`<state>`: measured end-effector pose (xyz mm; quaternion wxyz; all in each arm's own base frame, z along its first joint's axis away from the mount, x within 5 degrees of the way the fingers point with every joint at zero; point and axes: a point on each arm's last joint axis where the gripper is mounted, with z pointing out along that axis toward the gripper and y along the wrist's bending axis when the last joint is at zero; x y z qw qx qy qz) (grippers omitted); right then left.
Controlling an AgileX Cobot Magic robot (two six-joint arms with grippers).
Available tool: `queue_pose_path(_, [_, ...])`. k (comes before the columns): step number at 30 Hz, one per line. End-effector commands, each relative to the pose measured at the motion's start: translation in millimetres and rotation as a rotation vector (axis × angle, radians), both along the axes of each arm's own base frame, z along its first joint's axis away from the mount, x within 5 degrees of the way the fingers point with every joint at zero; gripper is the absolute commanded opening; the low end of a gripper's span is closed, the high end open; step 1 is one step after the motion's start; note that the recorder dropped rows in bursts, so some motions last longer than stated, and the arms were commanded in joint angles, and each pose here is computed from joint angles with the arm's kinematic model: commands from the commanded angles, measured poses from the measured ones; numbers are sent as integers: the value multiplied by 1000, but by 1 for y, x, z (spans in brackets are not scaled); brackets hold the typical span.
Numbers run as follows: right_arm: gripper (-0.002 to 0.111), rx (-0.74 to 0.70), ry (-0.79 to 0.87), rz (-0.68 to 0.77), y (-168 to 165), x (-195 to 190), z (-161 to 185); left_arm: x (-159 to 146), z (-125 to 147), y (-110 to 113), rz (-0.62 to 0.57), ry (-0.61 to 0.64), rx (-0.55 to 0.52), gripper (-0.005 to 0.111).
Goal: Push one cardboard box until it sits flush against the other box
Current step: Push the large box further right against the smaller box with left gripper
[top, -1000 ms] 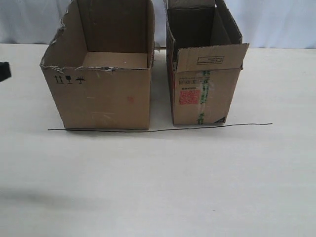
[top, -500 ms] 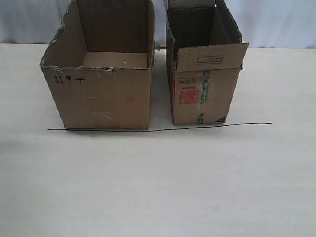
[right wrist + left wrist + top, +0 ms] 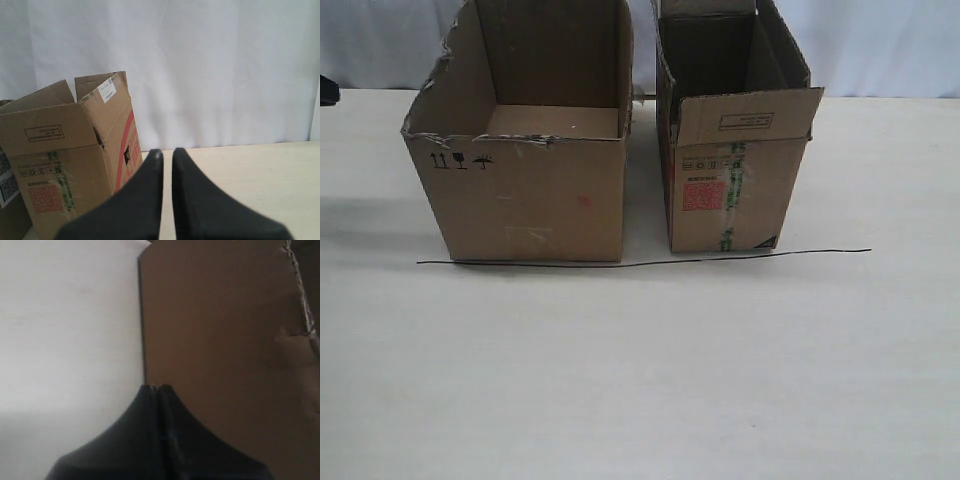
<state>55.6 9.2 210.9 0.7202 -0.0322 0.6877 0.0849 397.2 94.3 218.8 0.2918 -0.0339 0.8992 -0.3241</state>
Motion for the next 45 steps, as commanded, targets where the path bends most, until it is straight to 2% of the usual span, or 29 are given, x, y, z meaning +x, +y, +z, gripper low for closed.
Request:
queue_pose_path(1, [5,-8,-9,1,0,0,0,6,-30,9,-66,-42,-262,0])
queue_pose_path(6, [5,-8,-9,1,0,0,0,21,-69,14,13,-74,-428,0])
queue_pose_path(8, [5,-8,-9,1,0,0,0,29,-89,17,38,-33,-465,0])
queue_pose_path(11, [5,-8,-9,1,0,0,0,37,-112,14,12,54,-456,0])
queue_pose_path(13, [5,-8,-9,1,0,0,0,43,-121,6,-13,69,-452,0])
queue_pose_path(19, [5,-8,-9,1,0,0,0,63,-117,-24,-66,29,-473,0])
queue_pose_path(26, [5,-8,-9,1,0,0,0,76,-120,-57,-113,44,-502,0])
queue_pose_path(33, [5,-8,-9,1,0,0,0,76,-125,-73,-134,98,-510,0])
queue_pose_path(41, [5,-8,-9,1,0,0,0,78,-123,-101,-170,105,-536,0])
queue_pose_path(45, [5,-8,-9,1,0,0,0,79,-121,-103,-162,96,-553,0])
